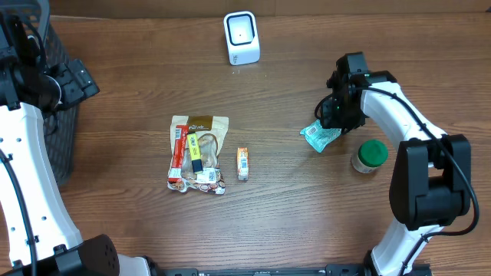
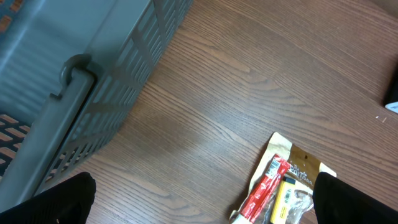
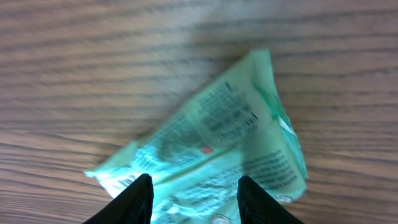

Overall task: Scan the item barcode
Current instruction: 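Open the right gripper, release the packet and raise it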

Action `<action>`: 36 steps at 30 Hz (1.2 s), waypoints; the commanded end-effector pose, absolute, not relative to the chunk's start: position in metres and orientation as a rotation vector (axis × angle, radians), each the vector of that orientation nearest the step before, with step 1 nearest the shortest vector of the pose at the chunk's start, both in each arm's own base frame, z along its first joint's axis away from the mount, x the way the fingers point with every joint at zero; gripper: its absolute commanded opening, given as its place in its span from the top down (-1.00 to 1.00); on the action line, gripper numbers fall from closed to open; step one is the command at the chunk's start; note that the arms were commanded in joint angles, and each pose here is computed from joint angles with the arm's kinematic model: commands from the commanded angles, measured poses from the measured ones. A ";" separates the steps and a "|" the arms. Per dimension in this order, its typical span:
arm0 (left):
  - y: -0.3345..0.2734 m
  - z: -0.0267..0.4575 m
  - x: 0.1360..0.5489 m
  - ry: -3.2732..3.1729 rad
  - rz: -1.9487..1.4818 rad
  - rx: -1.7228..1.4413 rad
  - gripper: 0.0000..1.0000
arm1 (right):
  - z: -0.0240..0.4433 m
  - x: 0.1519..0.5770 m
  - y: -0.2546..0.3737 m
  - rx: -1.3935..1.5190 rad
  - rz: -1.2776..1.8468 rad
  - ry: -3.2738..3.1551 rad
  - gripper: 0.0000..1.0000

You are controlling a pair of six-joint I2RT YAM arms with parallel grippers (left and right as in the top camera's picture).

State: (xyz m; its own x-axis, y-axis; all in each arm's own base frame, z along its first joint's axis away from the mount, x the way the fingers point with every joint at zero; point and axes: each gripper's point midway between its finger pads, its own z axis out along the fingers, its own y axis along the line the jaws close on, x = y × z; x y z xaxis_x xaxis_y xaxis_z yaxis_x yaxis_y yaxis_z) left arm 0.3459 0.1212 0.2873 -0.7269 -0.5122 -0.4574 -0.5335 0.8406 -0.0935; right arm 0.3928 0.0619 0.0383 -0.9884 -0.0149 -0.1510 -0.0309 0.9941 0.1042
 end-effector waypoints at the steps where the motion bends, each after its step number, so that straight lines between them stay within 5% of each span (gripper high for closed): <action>1: 0.121 0.295 0.346 2.524 0.060 -0.756 -1.00 | 0.062 0.402 0.076 -0.015 0.272 2.921 0.11; 21: 0.121 0.295 0.346 2.524 0.060 -0.756 -1.00 | 0.050 0.406 0.154 -0.172 0.162 2.828 0.25; 36: 0.121 0.295 0.346 2.524 0.060 -0.756 -1.00 | 0.016 0.390 0.128 -0.092 -0.007 2.850 0.23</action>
State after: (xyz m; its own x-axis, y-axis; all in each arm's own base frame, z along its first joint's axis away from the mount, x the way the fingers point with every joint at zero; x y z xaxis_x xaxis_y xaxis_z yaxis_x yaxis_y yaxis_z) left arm 0.3458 0.1213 0.2873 -0.7270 -0.5122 -0.4572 -0.5337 0.8405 -0.0931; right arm 0.3920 0.1419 0.0179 -0.9548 -0.0826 -0.2855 -0.0995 0.9940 0.0453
